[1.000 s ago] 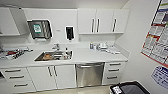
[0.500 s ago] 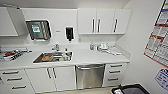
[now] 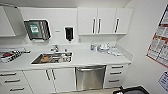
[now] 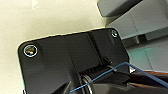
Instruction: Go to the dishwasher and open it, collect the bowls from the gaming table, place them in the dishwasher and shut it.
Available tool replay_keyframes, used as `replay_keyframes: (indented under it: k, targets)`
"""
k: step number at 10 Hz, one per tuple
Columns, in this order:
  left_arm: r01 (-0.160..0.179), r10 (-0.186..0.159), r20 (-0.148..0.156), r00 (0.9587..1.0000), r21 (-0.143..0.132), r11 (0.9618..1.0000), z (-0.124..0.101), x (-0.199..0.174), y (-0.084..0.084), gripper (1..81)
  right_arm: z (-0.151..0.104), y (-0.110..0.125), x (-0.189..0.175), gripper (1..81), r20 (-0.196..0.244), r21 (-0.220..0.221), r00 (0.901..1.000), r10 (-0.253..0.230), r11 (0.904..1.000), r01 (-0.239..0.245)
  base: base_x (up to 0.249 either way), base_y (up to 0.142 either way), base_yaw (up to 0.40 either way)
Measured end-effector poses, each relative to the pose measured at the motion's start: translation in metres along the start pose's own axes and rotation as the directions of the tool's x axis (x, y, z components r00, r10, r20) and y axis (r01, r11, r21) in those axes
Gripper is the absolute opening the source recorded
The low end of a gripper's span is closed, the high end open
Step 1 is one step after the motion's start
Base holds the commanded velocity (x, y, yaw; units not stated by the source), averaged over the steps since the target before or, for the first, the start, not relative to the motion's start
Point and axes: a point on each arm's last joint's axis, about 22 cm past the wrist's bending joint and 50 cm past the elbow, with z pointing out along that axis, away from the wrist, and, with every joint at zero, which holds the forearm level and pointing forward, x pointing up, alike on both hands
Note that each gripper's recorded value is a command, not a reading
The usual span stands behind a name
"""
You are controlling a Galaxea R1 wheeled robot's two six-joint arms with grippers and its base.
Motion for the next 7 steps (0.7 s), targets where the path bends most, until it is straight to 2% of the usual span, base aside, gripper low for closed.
replay_keyframes:
  k: [2, 4, 7]
  targets:
    - [0.001, -0.001, -0.004, 1.0000, 0.004, 1.0000, -0.002, -0.001, -0.003, 81.1, 0.000, 0.000, 0.003, 81.1, -0.001, 0.000, 1.0000, -0.003, 1.0000, 0.003, 0.091, 0.000, 0.000]
    - [-0.002, 0.003, -0.015, 0.9999, 0.007, 1.0000, -0.002, 0.007, -0.006, 81.1, 0.003, -0.003, 0.019, 81.1, -0.021, 0.005, 0.9997, -0.011, 0.9999, 0.011, 0.091, 0.000, 0.000]
    - [0.001, -0.001, -0.005, 1.0000, 0.007, 1.0000, -0.003, -0.001, -0.005, 81.1, 0.006, -0.010, 0.003, 81.1, 0.000, 0.015, 1.0000, -0.002, 0.9999, 0.002, 0.091, 0.000, 0.000]
